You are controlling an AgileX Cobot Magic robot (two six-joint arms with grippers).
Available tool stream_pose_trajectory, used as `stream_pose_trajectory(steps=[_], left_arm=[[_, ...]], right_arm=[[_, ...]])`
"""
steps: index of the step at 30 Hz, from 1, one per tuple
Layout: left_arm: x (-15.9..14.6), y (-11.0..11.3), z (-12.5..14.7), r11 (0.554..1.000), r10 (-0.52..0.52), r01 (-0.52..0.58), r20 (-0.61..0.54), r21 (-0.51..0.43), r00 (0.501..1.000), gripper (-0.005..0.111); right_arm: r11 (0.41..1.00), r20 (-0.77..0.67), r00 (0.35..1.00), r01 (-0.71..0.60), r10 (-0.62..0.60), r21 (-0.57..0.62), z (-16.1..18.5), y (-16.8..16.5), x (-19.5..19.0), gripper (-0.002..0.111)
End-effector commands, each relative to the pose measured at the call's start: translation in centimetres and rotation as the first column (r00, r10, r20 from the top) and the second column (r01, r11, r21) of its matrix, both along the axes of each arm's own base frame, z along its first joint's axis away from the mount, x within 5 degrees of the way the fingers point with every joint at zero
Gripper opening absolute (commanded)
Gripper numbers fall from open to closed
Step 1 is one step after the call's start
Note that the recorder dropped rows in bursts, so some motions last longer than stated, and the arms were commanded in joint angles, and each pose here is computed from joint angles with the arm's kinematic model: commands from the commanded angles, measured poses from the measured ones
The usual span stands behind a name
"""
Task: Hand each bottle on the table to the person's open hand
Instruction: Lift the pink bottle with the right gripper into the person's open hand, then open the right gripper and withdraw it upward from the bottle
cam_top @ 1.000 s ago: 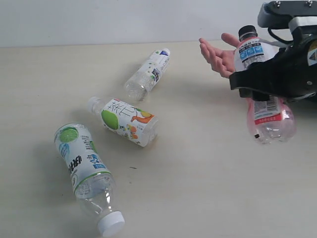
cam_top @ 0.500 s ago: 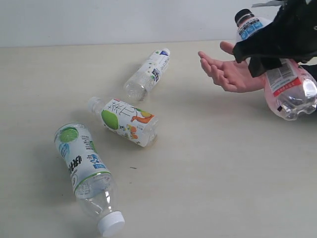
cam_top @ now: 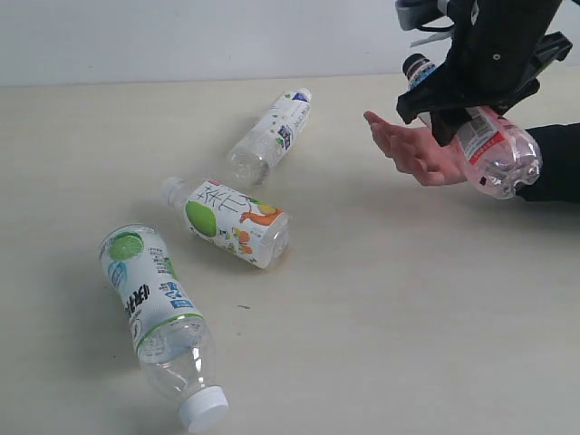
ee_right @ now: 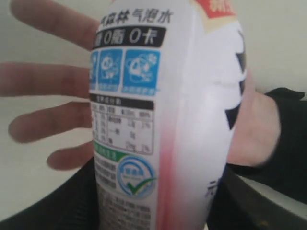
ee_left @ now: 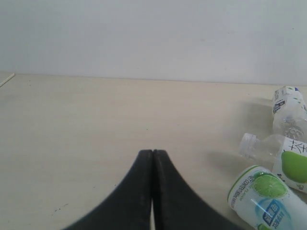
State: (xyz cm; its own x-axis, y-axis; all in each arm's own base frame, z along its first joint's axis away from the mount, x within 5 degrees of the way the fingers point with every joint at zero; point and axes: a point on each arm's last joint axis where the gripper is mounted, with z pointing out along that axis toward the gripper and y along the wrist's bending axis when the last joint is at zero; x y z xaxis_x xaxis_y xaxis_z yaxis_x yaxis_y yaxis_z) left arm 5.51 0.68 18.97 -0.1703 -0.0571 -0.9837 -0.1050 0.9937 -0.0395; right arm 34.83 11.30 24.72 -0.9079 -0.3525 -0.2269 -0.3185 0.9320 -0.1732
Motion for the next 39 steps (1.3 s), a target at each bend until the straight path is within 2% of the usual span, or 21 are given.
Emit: stream_pose_trajectory(steps=[1, 4, 16, 20, 27, 30, 33, 39], left_arm=[[0.0, 0.0, 0.1, 1.0, 0.001, -0.001, 0.011, 0.005, 1.0, 0.0], [0.0, 0.0, 0.1, 1.0, 0.001, -0.001, 0.011, 0.005, 1.0, 0.0], [0.0, 0.0, 0.1, 1.0, 0.001, -0.001, 0.011, 0.005, 1.0, 0.0], [0.0, 0.0, 0.1, 1.0, 0.001, -0.001, 0.011, 0.005, 1.0, 0.0], [0.0, 0.0, 0.1, 1.0, 0.001, -0.001, 0.011, 0.005, 1.0, 0.0], [0.0, 0.0, 0.1, 1.0, 0.001, -0.001, 0.011, 0.005, 1.0, 0.0], [0.0, 0.0, 0.1, 1.0, 0.001, -0.001, 0.011, 0.005, 1.0, 0.0], [0.0, 0.0, 0.1, 1.0, 0.001, -0.001, 0.011, 0.005, 1.0, 0.0]], right_arm=[[1.0, 0.03, 0.999, -0.021, 0.021, 0.01, -1.7, 0.2, 1.7, 0.0], [0.999, 0.048, 0.999, -0.025, 0.023, 0.04, -2.4, 0.6, 2.3, 0.0], [0.999, 0.032, 0.999, -0.02, 0.018, 0.04, -3.6, 0.8, 2.6, 0.002], [0.999, 0.034, 0.999, -0.02, 0.019, 0.041, -3.6, 0.8, 2.7, 0.018], [0.999, 0.032, 0.999, -0.017, 0.016, 0.041, -3.6, 0.8, 2.7, 0.06], [0.999, 0.032, 0.999, -0.017, 0.016, 0.041, -3.6, 0.8, 2.7, 0.075], [0.999, 0.032, 0.999, -0.017, 0.016, 0.041, -3.6, 0.8, 2.7, 0.085], [0.999, 0.038, 0.999, -0.022, 0.02, 0.038, -3.4, 0.8, 2.6, 0.09]])
